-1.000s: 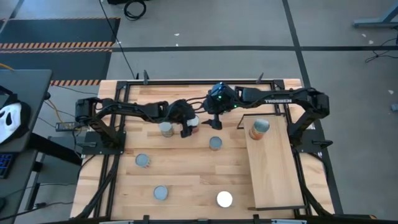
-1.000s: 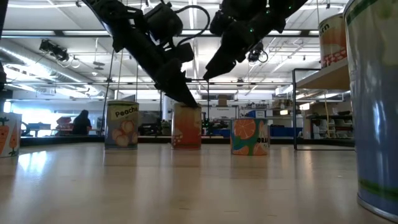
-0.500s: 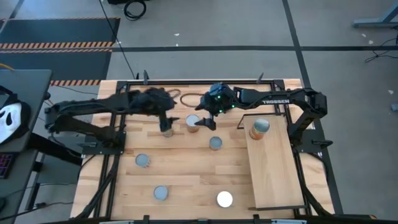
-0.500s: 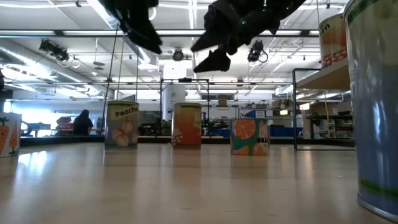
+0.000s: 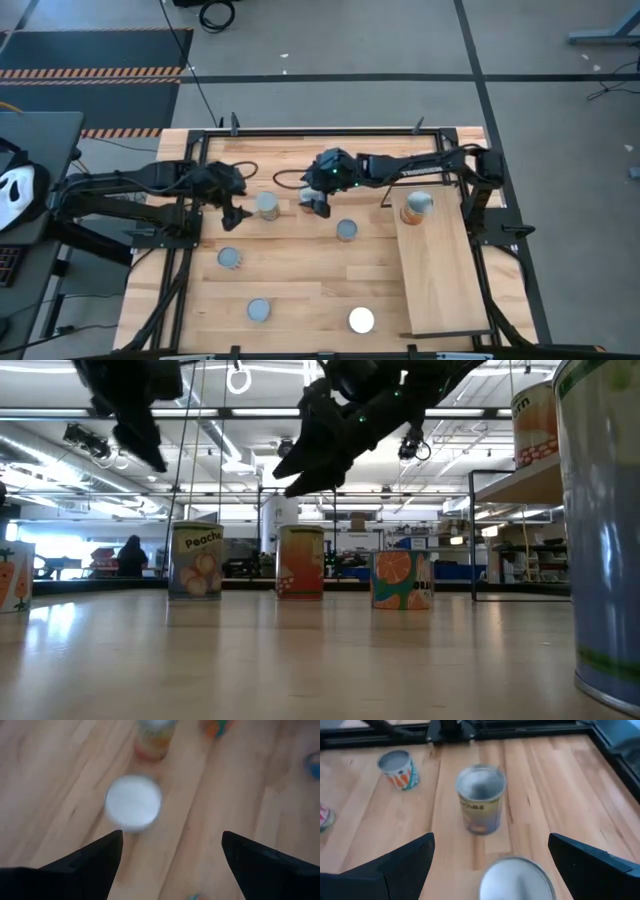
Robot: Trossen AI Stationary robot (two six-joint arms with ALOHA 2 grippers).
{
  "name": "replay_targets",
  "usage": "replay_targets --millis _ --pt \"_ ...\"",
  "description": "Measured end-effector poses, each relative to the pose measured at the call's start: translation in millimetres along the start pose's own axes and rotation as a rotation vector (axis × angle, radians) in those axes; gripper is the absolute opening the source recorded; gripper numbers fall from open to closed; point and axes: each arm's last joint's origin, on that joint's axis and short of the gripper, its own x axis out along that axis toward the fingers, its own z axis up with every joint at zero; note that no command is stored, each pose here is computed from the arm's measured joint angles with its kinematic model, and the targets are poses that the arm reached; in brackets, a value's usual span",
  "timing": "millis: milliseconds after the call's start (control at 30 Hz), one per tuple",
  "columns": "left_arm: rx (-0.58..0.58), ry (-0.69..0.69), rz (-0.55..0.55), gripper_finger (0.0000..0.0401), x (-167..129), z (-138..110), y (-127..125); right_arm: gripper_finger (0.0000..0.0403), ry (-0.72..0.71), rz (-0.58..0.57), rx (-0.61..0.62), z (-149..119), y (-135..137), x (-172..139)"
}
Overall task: Pick and place cans onto a shelf
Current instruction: Put the large canned corn on the shelf aligned with the other canned corn
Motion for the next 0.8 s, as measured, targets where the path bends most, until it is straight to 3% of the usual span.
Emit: replay_targets --millis 233,467,800 --pt "-0.211 0.05 -0.031 0.0345 10.6 -6.4 -2.7 0.0398 0.147 -0.039 -0.023 -23.3 -7.5 15.7" --pt "-0.268 0.066 -0.028 0.0345 11.7 -9.9 -6.7 0.0398 0.166 -0.016 -0.034 -33.4 -9.5 29.7" --pt "-0.088 0.053 -0.044 0.0345 11.5 -9.4 -8.9 0.0386 0.196 -0.016 0.012 -43.4 -10.0 40.3"
